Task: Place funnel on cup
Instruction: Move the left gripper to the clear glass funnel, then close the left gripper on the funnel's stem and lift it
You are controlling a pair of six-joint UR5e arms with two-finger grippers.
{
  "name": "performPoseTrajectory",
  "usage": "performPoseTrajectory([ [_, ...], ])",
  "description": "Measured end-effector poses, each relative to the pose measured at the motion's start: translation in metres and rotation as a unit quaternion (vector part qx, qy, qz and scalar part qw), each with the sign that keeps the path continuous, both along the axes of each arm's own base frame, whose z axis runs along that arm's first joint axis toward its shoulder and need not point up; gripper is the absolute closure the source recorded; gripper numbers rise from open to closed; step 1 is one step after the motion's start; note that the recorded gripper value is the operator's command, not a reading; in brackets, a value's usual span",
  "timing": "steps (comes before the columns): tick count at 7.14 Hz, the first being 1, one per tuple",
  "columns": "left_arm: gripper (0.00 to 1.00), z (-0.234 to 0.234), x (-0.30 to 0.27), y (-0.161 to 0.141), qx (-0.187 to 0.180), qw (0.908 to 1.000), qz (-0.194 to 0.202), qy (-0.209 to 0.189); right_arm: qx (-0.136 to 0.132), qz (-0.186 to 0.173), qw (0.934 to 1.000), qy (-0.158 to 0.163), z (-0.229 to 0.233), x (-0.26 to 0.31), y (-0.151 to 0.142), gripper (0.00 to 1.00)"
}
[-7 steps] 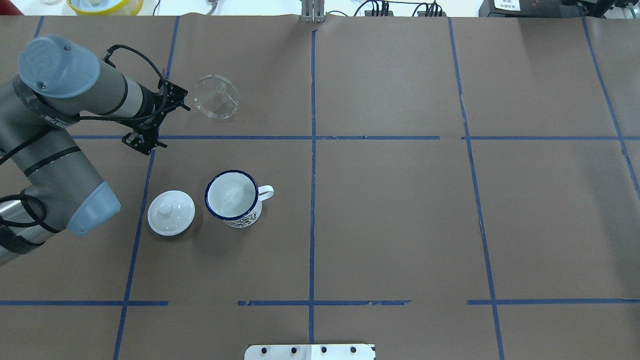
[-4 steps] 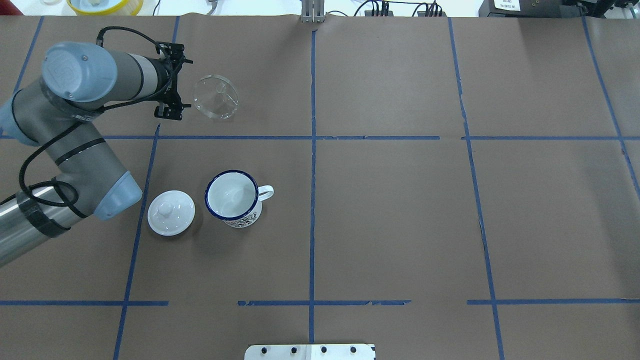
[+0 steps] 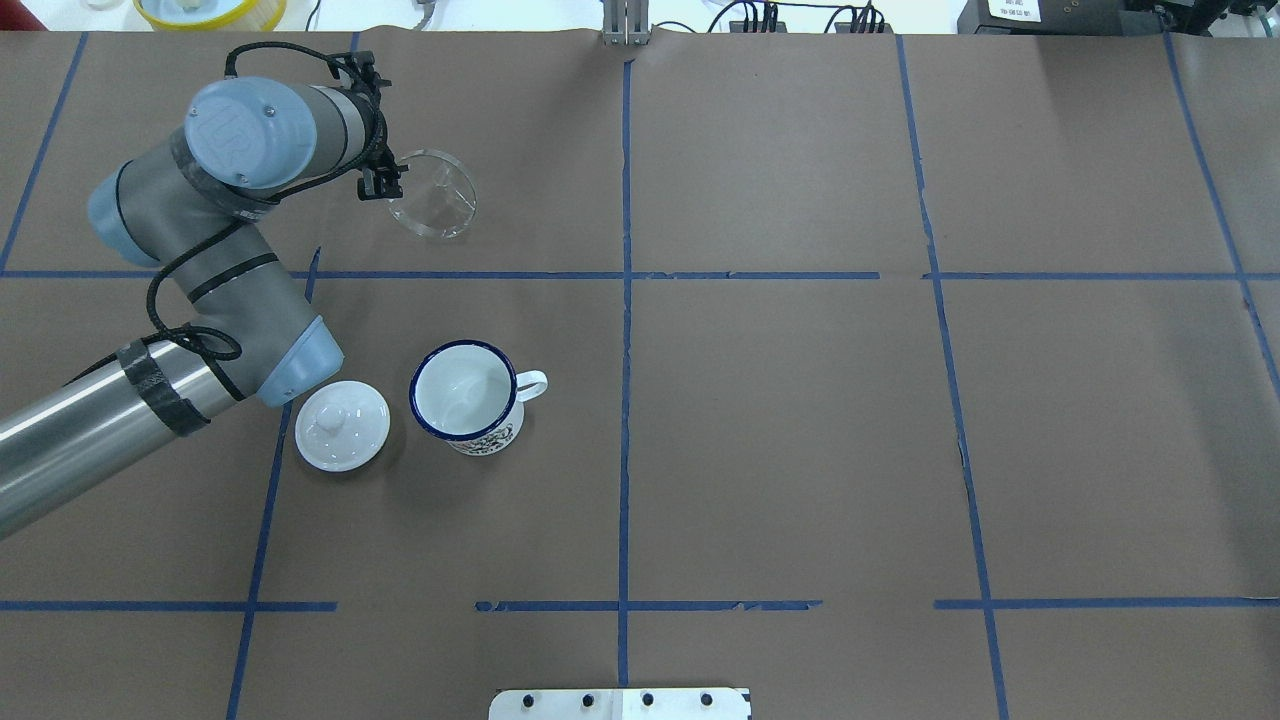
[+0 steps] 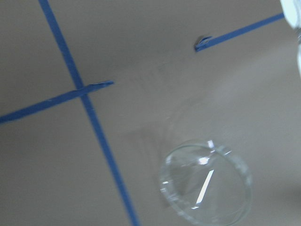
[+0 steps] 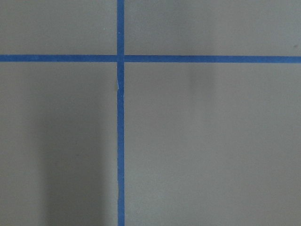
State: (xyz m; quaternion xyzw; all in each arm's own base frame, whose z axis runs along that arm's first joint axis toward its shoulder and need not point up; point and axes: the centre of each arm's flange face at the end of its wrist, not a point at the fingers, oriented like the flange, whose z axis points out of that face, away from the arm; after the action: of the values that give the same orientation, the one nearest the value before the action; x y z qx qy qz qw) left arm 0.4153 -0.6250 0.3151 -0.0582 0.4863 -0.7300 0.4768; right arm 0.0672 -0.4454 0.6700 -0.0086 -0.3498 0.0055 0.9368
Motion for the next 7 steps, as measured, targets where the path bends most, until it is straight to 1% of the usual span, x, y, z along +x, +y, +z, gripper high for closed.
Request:
performPoseTrajectory([
  [2,0.00,0.003,0.011,-0.007,-0.003,1.0000,-0.003,-0.005,0.000,0.000,1.0000,0.000,0.000,0.000,0.000,0.00],
  [4,0.00,0.006,0.017,-0.005,-0.004,1.0000,0.001,-0.007,0.000,0.000,1.0000,0.000,0.000,0.000,0.000,0.00],
  [6,0.06,0.009,0.020,-0.005,-0.002,1.0000,0.003,-0.007,0.000,0.000,1.0000,0.000,0.000,0.000,0.000,0.00],
  [7,0.14,0.010,0.021,-0.005,0.000,1.0000,0.003,-0.006,0.000,0.000,1.0000,0.000,0.000,0.000,0.000,0.00],
])
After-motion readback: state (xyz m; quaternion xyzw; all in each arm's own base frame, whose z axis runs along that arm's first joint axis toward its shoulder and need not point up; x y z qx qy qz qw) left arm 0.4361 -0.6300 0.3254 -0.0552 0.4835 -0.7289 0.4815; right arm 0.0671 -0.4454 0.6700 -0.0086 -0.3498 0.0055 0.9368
